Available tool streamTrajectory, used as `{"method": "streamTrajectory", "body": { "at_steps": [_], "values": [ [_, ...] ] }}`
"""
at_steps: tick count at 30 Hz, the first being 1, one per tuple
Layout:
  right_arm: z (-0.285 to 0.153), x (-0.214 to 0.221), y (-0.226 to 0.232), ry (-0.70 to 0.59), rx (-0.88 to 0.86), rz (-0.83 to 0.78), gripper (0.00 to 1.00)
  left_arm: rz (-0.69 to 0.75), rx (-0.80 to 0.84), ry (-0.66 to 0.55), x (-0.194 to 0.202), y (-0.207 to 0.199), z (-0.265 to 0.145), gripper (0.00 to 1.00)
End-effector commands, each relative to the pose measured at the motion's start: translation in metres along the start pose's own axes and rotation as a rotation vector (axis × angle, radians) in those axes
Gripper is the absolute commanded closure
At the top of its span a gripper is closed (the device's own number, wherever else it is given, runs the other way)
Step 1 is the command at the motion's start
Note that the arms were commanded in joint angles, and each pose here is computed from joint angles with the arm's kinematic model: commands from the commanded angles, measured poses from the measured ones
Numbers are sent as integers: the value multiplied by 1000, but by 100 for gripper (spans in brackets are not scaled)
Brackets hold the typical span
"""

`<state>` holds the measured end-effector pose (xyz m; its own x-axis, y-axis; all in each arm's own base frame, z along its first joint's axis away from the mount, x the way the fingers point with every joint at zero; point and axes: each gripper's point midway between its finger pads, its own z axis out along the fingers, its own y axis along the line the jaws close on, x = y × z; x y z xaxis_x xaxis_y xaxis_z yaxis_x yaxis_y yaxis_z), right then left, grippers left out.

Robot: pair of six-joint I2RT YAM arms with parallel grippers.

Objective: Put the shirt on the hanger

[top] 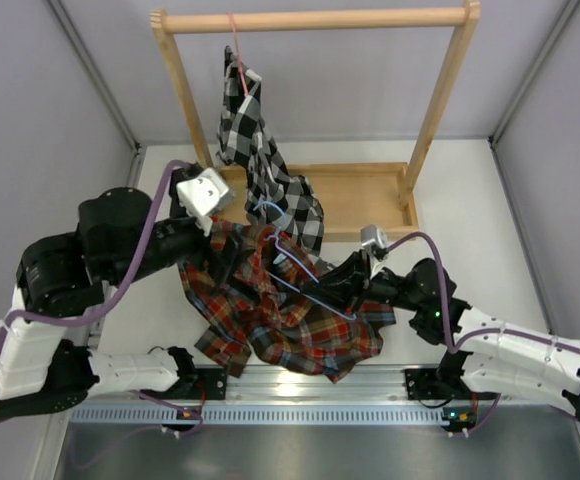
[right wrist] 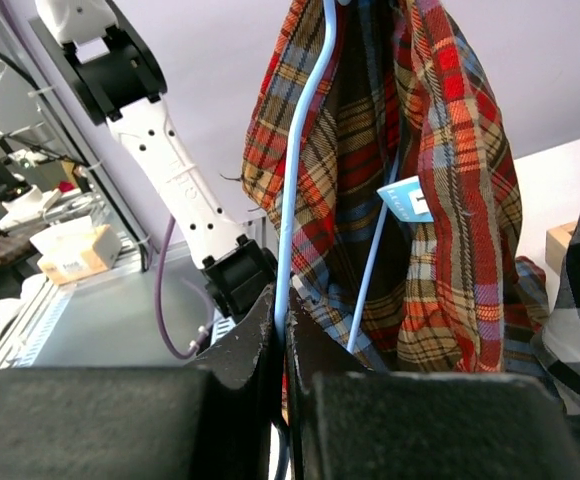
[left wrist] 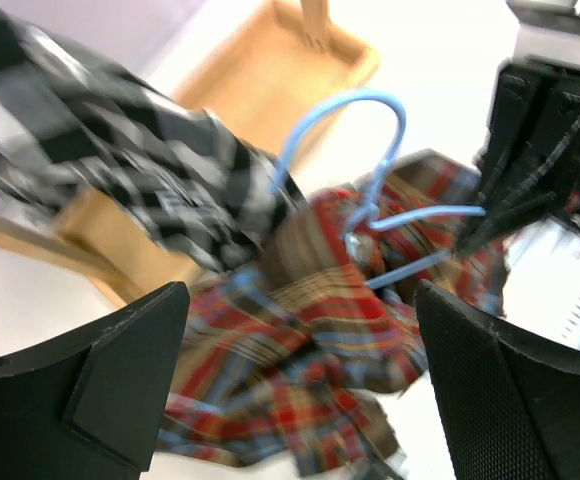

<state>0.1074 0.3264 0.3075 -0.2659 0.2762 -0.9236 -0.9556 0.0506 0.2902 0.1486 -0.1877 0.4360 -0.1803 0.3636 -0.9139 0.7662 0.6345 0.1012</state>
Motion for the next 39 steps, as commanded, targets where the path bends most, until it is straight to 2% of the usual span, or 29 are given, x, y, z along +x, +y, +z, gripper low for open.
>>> {"method": "streamTrajectory", "body": {
  "at_steps": [1, 6, 11, 14, 18, 20, 23, 24, 26, 32, 36, 37, 38, 39],
  "values": [
    [-4, -53, 35, -203, -119, -87, 100, 128, -90, -181, -29, 22, -11, 2],
    [-13, -54, 43, -209, -139, -74, 100, 255, -77, -276, -32, 20, -10, 2],
    [-23, -46, 55, -164, -184, -63, 100, 503, 106, -329, -27, -13, 0, 5],
    [-31, -44, 62, -161, -208, -70, 100, 583, 166, -436, -40, -27, -4, 7],
    [-38, -40, 66, -141, -213, -78, 100, 588, 262, -465, -47, -45, -2, 9],
    [-40, -42, 69, -141, -221, -89, 100, 574, 311, -428, -39, -53, 7, 11],
    [-43, -43, 74, -123, -236, -104, 100, 554, 355, -386, -29, -61, 17, 21],
    [-43, -43, 75, -118, -242, -106, 100, 551, 362, -374, -26, -62, 19, 30],
    [-46, -44, 78, -110, -252, -120, 100, 539, 387, -338, -18, -66, 24, 36],
    [-49, -44, 85, -98, -282, -137, 100, 514, 444, -296, -12, -74, 25, 39],
    [-51, -47, 90, -101, -301, -147, 100, 495, 489, -196, 6, -79, 34, 44],
    [-51, -48, 90, -101, -302, -152, 100, 490, 498, -157, 14, -80, 38, 49],
    [-52, -48, 91, -97, -301, -158, 100, 488, 494, -149, 15, -79, 38, 60],
    [-52, -49, 91, -96, -301, -159, 100, 488, 493, -141, 19, -79, 40, 65]
  ]
}}
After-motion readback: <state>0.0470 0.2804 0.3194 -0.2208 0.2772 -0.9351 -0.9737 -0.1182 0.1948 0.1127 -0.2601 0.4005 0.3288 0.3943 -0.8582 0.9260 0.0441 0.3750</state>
